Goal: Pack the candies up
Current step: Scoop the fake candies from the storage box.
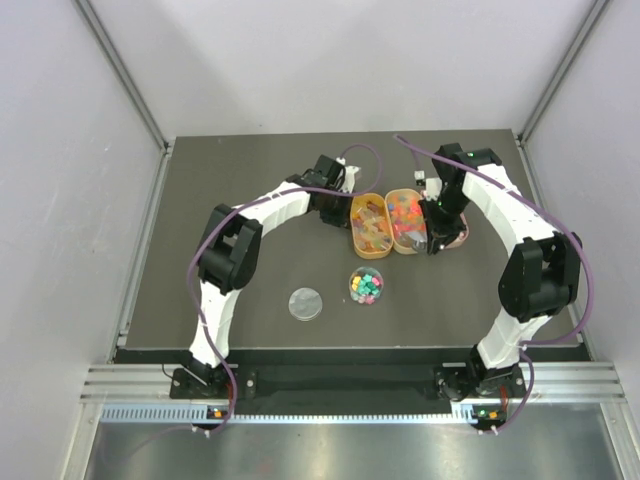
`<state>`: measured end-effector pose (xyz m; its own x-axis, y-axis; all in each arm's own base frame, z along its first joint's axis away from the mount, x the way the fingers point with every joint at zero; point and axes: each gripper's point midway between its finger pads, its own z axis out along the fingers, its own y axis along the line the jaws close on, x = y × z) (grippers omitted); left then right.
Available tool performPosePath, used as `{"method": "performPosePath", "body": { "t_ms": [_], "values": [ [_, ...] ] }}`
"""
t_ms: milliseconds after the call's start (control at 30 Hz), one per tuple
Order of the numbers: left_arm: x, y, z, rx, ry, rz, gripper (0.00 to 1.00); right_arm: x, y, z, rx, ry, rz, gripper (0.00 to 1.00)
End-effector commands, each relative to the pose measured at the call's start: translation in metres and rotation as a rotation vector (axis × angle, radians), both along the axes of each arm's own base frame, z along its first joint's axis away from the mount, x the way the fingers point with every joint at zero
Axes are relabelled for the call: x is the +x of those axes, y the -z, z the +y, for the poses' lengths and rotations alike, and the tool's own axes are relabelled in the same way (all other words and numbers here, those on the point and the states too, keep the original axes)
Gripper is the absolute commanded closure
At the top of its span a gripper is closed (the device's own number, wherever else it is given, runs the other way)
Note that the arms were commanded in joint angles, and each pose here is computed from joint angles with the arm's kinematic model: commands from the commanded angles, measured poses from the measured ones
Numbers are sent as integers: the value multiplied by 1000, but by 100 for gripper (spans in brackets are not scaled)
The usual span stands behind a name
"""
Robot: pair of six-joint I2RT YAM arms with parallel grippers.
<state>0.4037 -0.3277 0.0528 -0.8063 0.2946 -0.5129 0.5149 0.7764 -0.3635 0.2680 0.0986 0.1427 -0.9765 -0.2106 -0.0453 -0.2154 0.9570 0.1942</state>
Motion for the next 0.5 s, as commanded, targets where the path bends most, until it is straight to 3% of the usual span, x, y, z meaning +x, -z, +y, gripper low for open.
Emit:
{"method": "performPosePath", "body": {
  "t_ms": [0, 133, 233, 333, 467],
  "values": [
    [13, -30, -29, -87, 29, -65, 100, 12, -17, -4, -9, 3, -96, 100],
    [13, -37, -29, -92, 36, -81, 100, 15, -16, -12, -31, 14, -95, 100],
    [12, -40, -22, -69, 39, -107, 87, 19, -12, -20, -50, 35, -79, 100],
    [16, -44, -7, -7, 14, -165, 67, 23, -4, -24, -67, 47, -44, 100],
    [20, -54, 16, 80, -19, -247, 62, 25, 5, -24, -67, 13, -18, 100]
  ]
}}
